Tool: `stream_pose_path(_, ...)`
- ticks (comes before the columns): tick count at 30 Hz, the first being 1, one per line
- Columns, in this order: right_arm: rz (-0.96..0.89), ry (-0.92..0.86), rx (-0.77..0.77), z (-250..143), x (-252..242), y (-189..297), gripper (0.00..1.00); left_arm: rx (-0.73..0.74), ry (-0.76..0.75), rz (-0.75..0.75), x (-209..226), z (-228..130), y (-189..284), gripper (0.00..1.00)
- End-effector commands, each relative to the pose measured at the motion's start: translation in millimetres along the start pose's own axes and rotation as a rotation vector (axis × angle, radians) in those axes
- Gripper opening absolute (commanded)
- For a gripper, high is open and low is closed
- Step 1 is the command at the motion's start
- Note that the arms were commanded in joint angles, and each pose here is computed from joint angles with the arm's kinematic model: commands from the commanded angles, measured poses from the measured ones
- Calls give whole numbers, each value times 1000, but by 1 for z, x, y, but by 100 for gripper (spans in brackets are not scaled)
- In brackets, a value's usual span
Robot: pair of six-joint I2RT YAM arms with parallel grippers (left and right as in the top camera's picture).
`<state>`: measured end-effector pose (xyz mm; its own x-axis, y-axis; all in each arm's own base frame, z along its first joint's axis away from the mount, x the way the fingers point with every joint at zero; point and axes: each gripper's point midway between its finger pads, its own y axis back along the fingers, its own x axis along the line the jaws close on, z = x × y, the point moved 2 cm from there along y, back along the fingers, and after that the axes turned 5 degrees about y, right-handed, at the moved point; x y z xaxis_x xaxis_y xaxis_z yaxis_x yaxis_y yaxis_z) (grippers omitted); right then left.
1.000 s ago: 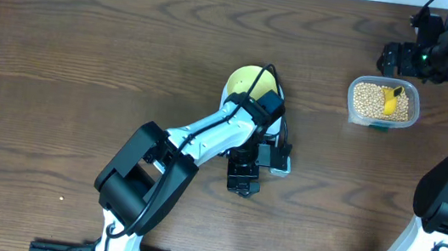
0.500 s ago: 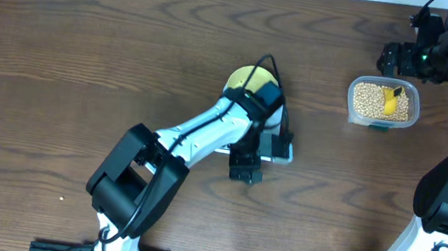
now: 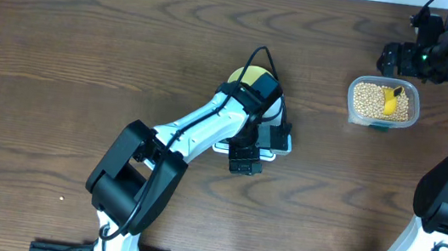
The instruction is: Scoop item into bowl and weigh 50g on scale
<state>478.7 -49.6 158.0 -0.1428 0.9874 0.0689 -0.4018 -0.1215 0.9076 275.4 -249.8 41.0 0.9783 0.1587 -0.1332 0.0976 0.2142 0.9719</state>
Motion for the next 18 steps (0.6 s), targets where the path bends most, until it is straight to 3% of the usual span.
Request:
stream_pose_path(1, -2, -2, -7, 2, -1, 2, 99, 99, 42, -44, 0, -23, -28, 97)
stream_pose_path(18, -2, -2, -7, 2, -1, 2, 99, 150, 45, -84, -5, -34, -35, 98)
